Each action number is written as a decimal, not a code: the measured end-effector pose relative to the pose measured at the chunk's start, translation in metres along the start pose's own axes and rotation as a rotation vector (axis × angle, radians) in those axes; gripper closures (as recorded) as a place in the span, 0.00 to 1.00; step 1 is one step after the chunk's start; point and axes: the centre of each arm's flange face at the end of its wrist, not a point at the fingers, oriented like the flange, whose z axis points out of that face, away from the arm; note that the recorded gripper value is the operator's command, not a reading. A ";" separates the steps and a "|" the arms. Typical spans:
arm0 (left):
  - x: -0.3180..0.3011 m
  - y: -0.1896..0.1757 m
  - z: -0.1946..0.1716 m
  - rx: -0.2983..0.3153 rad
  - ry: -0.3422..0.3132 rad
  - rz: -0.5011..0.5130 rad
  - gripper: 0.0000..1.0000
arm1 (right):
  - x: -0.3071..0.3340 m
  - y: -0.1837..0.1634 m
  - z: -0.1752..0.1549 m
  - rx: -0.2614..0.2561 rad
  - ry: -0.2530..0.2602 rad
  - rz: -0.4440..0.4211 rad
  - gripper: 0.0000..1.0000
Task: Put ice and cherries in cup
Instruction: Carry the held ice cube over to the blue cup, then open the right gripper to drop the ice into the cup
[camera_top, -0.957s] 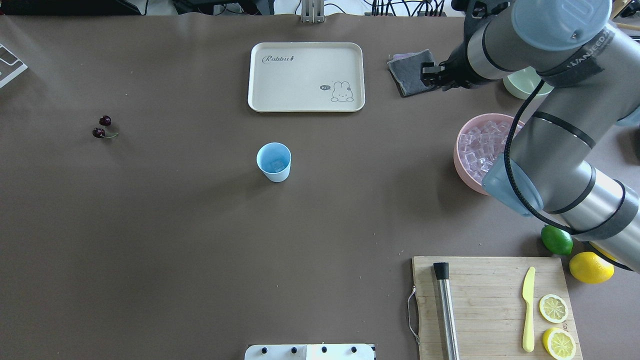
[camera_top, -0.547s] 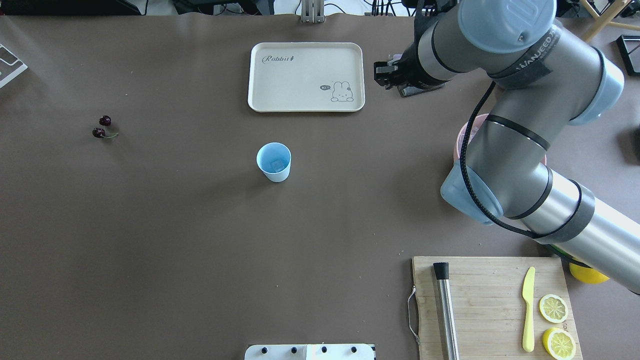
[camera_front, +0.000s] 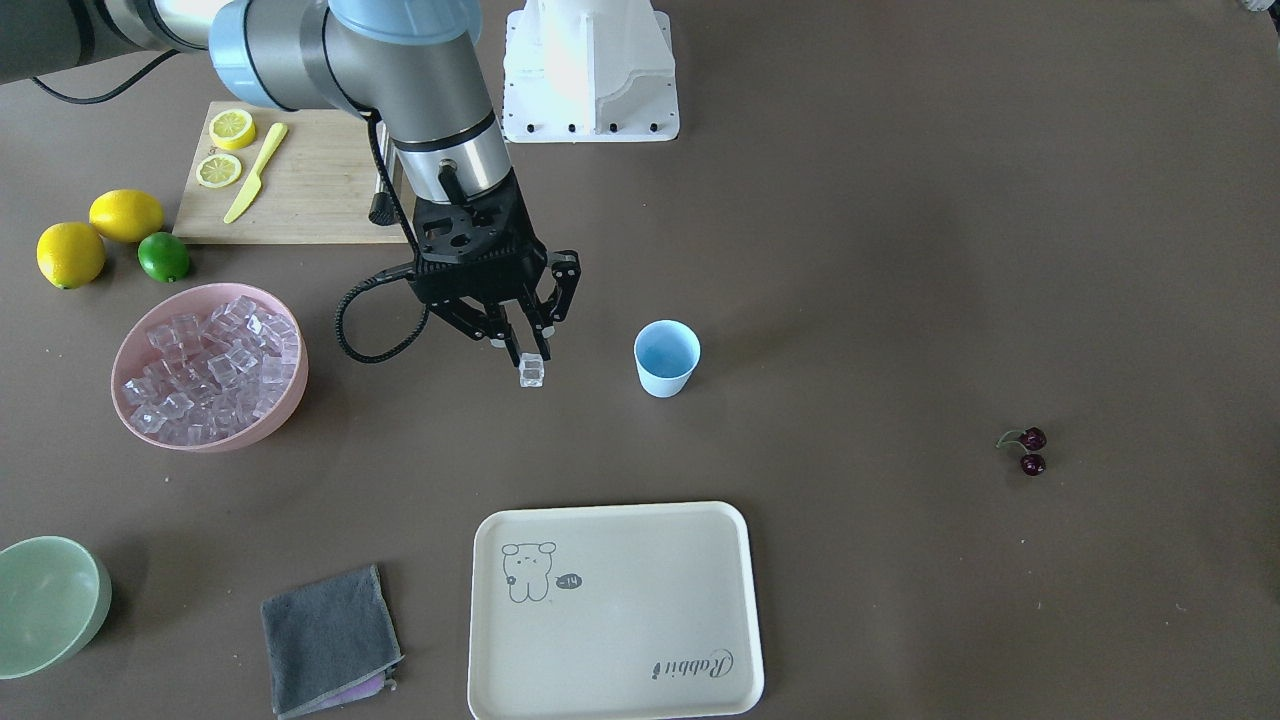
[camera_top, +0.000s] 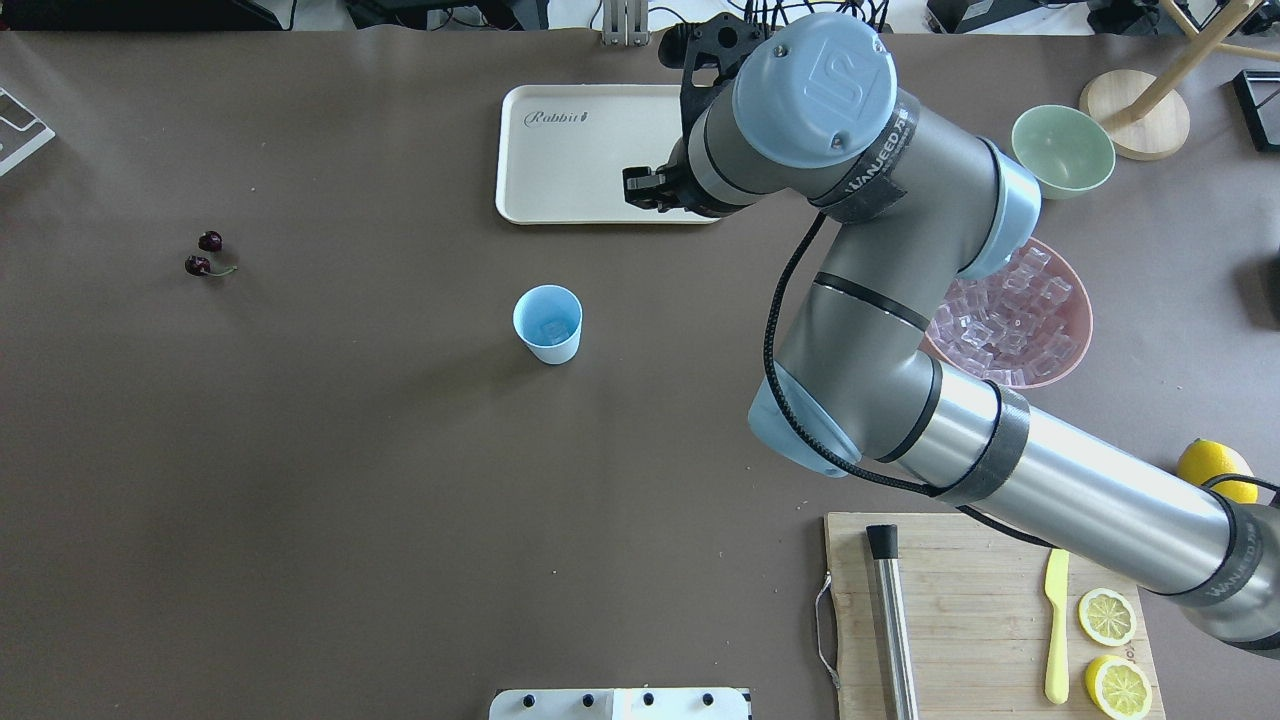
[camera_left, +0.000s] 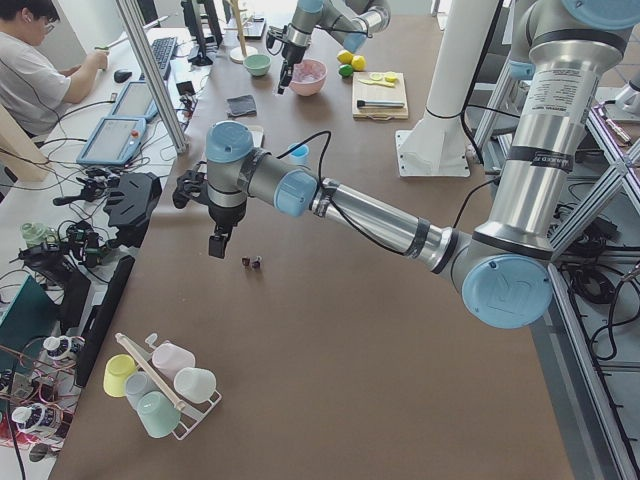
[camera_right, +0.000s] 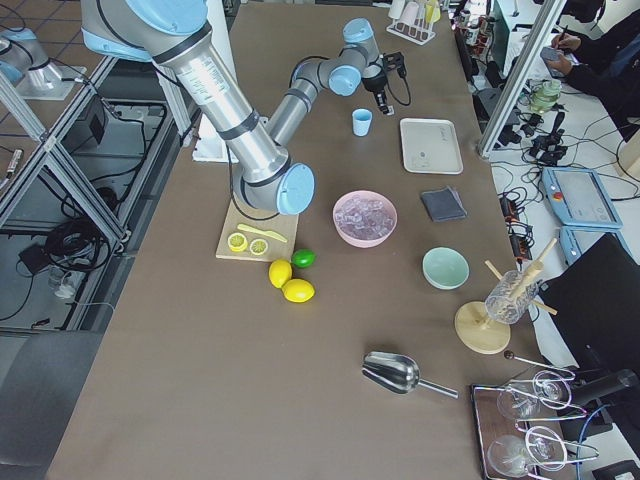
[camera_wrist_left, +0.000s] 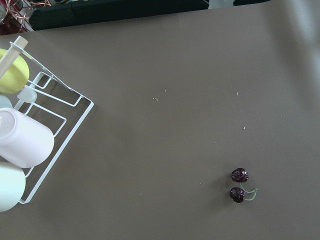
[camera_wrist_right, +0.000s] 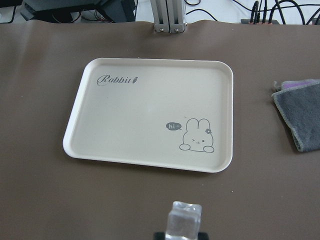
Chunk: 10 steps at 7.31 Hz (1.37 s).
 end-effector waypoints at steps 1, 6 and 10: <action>0.002 0.000 -0.001 0.003 0.002 0.006 0.02 | -0.014 0.014 0.014 0.014 -0.014 -0.009 1.00; 0.001 0.008 0.001 0.012 0.005 0.016 0.02 | -0.068 0.060 0.049 0.018 -0.112 -0.052 1.00; -0.007 0.017 0.007 0.007 0.003 0.015 0.02 | -0.083 0.085 0.077 0.033 -0.129 -0.070 0.99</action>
